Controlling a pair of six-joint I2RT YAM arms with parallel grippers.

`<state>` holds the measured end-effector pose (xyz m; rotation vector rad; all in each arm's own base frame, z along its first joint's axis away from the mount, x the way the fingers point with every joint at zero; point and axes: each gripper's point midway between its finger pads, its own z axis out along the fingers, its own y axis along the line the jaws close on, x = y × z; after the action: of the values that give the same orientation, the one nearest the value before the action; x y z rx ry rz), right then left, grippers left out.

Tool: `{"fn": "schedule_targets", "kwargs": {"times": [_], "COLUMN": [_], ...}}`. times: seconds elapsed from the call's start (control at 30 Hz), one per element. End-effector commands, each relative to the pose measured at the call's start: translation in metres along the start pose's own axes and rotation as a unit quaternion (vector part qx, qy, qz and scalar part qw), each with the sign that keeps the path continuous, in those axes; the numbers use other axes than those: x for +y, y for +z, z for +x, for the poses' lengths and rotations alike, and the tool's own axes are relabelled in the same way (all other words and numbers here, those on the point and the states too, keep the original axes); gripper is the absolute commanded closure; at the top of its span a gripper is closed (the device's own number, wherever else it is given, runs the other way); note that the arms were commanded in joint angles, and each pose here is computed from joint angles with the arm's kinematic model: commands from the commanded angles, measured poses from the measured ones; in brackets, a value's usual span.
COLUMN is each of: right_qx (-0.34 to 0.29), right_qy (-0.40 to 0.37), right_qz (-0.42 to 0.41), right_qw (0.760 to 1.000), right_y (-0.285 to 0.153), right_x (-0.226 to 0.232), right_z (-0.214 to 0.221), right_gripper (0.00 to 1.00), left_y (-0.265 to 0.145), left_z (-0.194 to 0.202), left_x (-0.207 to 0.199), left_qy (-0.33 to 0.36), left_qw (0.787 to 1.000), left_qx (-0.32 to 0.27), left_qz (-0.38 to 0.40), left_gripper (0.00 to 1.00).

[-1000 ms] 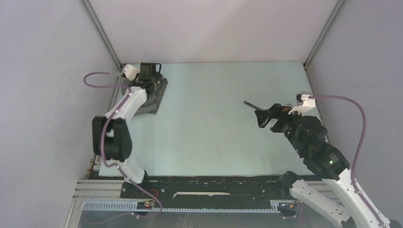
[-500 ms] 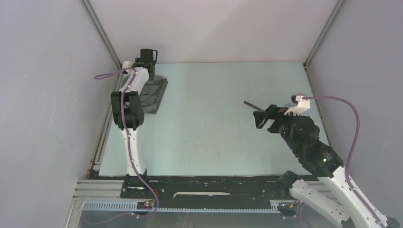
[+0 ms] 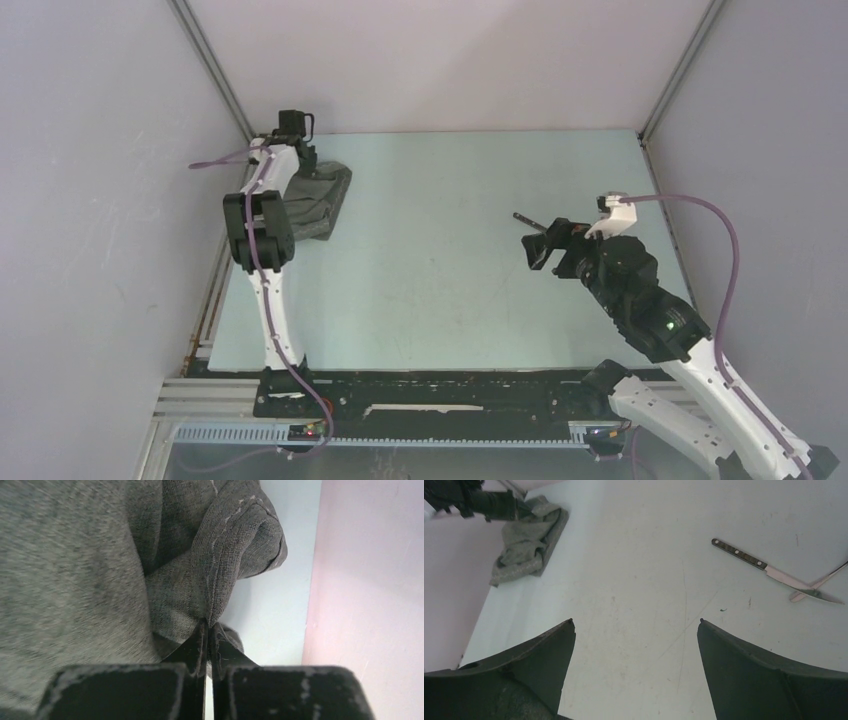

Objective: Fold the napkin into a case and place the utensils inside
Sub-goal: Pick up the crumpled napkin from the corner of the board, then flatten out the crumpled napkin at the center of the board.

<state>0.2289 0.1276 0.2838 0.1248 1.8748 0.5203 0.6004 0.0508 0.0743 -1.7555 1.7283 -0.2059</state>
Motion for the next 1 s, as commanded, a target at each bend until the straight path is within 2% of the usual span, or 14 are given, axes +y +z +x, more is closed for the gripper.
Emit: {"fn": "schedule_targets", "kwargs": {"times": [0.0, 0.07, 0.13, 0.17, 0.2, 0.23, 0.37, 0.47, 0.6, 0.73, 0.83, 0.93, 0.97], "right_qx": [0.044, 0.079, 0.097, 0.100, 0.100, 0.094, 0.025, -0.038, -0.061, -0.119, -0.123, -0.124, -0.122], "right_qy": [-0.049, -0.085, -0.110, -0.120, -0.130, -0.138, -0.156, -0.140, -0.110, -0.124, -0.169, -0.176, -0.172], "right_qz": [-0.046, -0.087, -0.122, -0.139, -0.157, -0.179, -0.270, -0.326, -0.362, -0.296, -0.282, -0.241, -0.224], "right_qw": [0.997, 0.989, 0.982, 0.978, 0.974, 0.970, 0.950, 0.934, 0.924, 0.939, 0.937, 0.946, 0.952], "right_y": [0.012, 0.022, 0.034, 0.040, 0.045, 0.052, 0.074, 0.079, 0.083, 0.090, 0.087, 0.078, 0.075], "right_x": [0.018, 0.033, 0.050, 0.062, 0.074, 0.091, 0.172, 0.243, 0.312, 0.337, 0.357, 0.366, 0.365], "right_z": [0.019, 0.035, 0.047, 0.052, 0.058, 0.062, 0.064, 0.063, 0.084, 0.107, 0.128, 0.134, 0.134], "right_gripper": [0.00, 0.00, 0.00, 0.00, 0.00, 0.00, 0.00, 0.00, 0.00, 0.00, 0.00, 0.05, 0.11], "left_y": [-0.101, -0.160, -0.228, -0.281, -0.304, -0.341, -0.421, -0.462, -0.506, -0.534, -0.543, -0.540, -0.538], "left_z": [-0.031, -0.037, -0.048, -0.054, -0.052, -0.057, -0.060, -0.061, -0.075, -0.084, -0.084, -0.081, -0.080], "left_x": [-0.047, -0.056, -0.051, -0.053, -0.040, -0.037, 0.012, 0.042, 0.067, 0.083, 0.090, 0.092, 0.093], "left_qy": [0.069, 0.111, 0.150, 0.161, 0.174, 0.171, 0.153, 0.140, 0.150, 0.155, 0.158, 0.163, 0.164], "left_qw": [0.992, 0.980, 0.966, 0.951, 0.944, 0.933, 0.909, 0.891, 0.874, 0.861, 0.856, 0.856, 0.857], "left_qx": [0.016, 0.014, -0.018, -0.040, -0.047, -0.054, -0.030, -0.008, -0.013, -0.017, -0.010, -0.005, -0.004], "left_qz": [0.106, 0.165, 0.209, 0.262, 0.278, 0.313, 0.386, 0.432, 0.462, 0.484, 0.492, 0.490, 0.488], "left_gripper": [1.00, 1.00, 1.00, 1.00, 1.00, 1.00, 1.00, 1.00, 1.00, 1.00, 1.00, 1.00, 1.00]}}
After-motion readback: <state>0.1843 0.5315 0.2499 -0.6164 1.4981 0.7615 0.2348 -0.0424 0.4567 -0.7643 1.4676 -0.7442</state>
